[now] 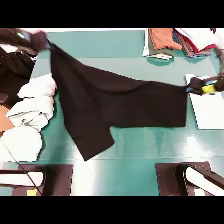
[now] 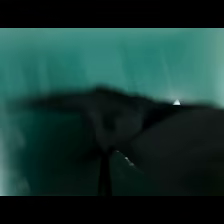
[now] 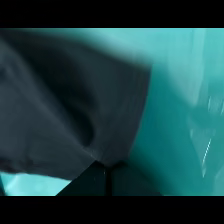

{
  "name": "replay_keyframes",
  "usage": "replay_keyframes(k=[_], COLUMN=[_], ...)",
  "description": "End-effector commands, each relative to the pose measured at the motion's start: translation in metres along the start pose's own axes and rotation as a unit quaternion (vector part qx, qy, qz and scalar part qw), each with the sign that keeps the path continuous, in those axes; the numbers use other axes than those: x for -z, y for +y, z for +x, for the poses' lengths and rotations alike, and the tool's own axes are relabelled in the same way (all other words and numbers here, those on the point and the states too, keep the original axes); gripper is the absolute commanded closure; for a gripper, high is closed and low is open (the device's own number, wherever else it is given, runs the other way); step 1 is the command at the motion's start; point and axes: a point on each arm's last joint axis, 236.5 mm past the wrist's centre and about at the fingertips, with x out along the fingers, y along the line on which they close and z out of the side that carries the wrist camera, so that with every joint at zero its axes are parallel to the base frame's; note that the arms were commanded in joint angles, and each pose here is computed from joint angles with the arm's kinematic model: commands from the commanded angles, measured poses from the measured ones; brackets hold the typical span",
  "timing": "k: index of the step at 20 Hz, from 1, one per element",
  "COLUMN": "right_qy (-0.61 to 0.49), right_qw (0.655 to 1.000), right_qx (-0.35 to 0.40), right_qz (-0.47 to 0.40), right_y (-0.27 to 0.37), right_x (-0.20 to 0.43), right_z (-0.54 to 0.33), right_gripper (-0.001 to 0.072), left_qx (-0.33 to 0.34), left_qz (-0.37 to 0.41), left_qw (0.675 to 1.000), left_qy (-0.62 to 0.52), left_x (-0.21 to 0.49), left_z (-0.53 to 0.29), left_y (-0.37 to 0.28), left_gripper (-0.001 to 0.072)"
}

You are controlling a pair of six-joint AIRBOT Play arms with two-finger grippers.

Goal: Fold the shirts.

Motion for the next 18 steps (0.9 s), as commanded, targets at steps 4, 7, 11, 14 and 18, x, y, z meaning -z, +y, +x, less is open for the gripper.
replay_keyframes(k=[4,7,11,14,18], right_qy=[0.025,0.027,0.002,-0.025,-0.042], right_qw=[0.998,0.999,1.000,0.999,0.999], right_qx=[0.021,0.016,0.016,0.019,0.020], right_qz=[0.051,0.028,-0.010,-0.018,-0.024], right_y=[-0.047,-0.041,-0.022,-0.014,-0.008], right_x=[-0.030,-0.036,-0.016,-0.002,0.011], right_z=[0.059,0.029,-0.005,-0.020,-0.030], right_gripper=[0.0259,0.0263,0.0263,0.0263,0.0264], left_qx=[-0.027,-0.053,-0.073,-0.079,-0.063], left_qz=[-0.062,-0.053,-0.072,-0.106,-0.160], left_qw=[0.993,0.991,0.982,0.971,0.953], left_qy=[0.097,0.110,0.157,0.197,0.248], left_x=[0.050,0.057,0.129,0.207,0.291], left_z=[0.069,0.027,0.008,0.011,0.022], left_y=[0.058,0.066,0.065,0.068,0.062], left_gripper=[0.0209,0.0209,0.0209,0.0209,0.0209])
